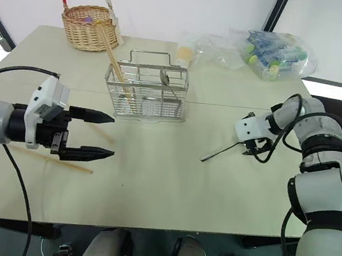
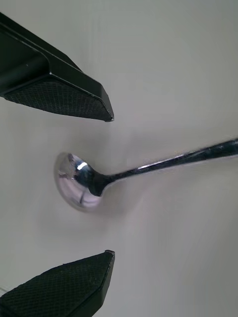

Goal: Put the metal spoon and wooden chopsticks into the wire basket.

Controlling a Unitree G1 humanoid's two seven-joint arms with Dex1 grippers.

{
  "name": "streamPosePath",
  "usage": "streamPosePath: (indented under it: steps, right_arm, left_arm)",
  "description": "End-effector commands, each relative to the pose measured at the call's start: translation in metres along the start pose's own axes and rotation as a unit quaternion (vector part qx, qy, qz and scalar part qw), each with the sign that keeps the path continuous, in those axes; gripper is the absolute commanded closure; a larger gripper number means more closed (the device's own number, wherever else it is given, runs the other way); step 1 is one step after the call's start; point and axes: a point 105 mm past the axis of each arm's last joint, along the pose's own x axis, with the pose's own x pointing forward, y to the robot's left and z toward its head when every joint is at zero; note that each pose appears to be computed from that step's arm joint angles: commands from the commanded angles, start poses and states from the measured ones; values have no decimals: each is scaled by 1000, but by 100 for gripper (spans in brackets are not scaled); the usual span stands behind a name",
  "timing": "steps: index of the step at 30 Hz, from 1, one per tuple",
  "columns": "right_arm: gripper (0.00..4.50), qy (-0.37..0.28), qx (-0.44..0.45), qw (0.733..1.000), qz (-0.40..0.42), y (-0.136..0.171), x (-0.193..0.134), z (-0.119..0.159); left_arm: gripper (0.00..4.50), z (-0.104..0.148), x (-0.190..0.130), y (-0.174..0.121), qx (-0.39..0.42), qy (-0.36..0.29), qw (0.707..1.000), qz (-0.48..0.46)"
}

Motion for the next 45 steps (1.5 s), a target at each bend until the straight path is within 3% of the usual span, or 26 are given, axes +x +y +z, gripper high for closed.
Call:
streamPosePath:
  steps: [1,5,8,14,15,22,28,32,35,38,42,45]
  right_arm:
    - [19,15,-8,1000,-24,-12,-3,1]
    - [19,32,-15,999,-7,-6,5,-2]
    - [103,39,-15,999,-5,-4,8,-5]
    - [408,29,-1,1000,8,3,8,-7]
    - [443,28,0,1000,9,4,8,-7]
    - [443,-19,-2,1000,-1,3,7,4]
    - [443,-213,-7,976,-49,-18,-22,59]
    - [443,-347,5,935,-69,-11,-63,109]
    - [443,-441,65,892,-81,-15,-97,145]
    - [443,-515,133,834,-150,-45,-130,171]
    - [443,-531,218,774,-267,-93,-144,174]
    - [443,-515,257,748,-331,-120,-141,167]
  left_arm:
    - [1,9,-2,-2,16,-11,1000,10]
    - [1,14,-4,-2,18,-17,1000,18]
    - [0,17,-4,-1,20,-18,999,22]
    - [0,26,-5,4,28,-29,999,31]
    - [0,26,-4,5,29,-30,999,31]
    - [0,29,-4,11,35,-34,998,35]
    - [0,32,-8,20,44,-39,997,49]
    - [0,36,-13,28,52,-43,996,62]
    - [0,40,-16,33,56,-48,995,68]
    - [0,45,-18,40,60,-55,994,74]
    - [0,49,-19,49,64,-69,992,86]
    - [0,52,-17,51,66,-75,991,87]
